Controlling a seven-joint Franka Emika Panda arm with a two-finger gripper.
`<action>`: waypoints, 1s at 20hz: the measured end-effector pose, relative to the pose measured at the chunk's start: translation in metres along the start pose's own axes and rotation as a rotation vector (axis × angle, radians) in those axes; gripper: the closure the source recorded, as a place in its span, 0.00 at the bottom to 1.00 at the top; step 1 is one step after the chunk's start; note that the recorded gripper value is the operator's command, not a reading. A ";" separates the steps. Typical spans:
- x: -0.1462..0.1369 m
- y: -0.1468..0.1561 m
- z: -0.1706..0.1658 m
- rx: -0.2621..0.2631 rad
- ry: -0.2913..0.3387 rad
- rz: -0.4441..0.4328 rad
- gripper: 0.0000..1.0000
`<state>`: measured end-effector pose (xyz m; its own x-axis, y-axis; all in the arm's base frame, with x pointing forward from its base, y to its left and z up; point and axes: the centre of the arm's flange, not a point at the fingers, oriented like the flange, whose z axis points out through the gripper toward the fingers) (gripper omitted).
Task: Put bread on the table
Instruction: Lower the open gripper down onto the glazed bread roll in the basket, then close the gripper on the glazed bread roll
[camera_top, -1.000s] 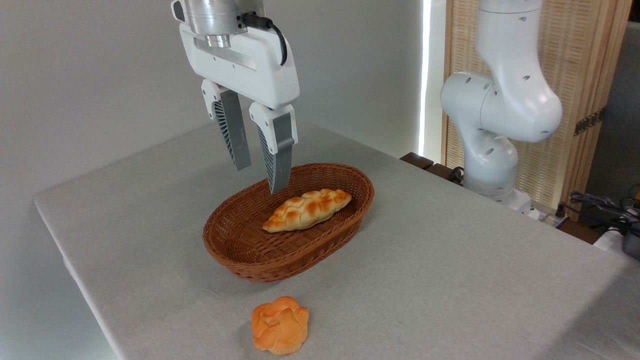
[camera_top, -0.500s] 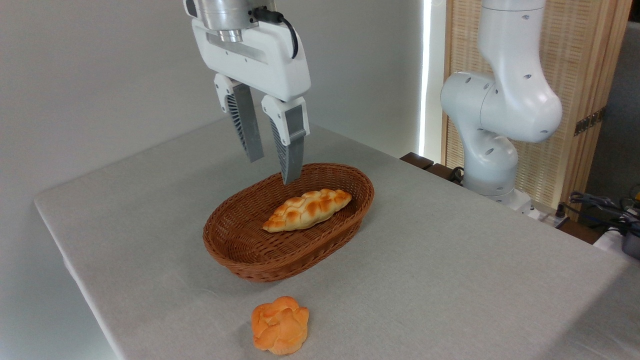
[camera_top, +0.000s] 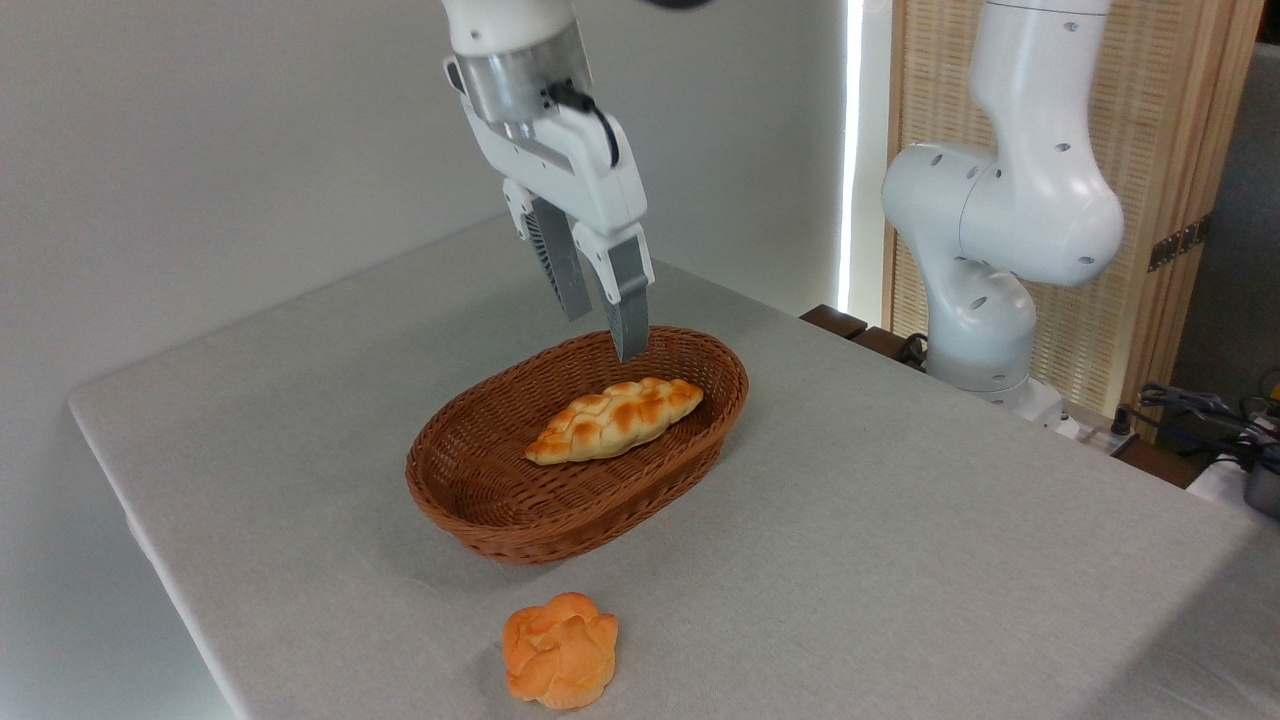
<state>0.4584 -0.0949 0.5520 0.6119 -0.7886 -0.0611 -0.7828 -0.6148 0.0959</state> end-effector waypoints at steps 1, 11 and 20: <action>0.004 0.011 0.014 0.001 0.005 0.014 0.00; 0.014 0.058 0.123 0.027 -0.012 0.083 0.00; 0.017 0.051 0.152 0.022 -0.007 0.079 0.57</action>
<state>0.4118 -0.1410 0.4052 0.5469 -0.8349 -0.0615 -0.8312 -0.5503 0.0789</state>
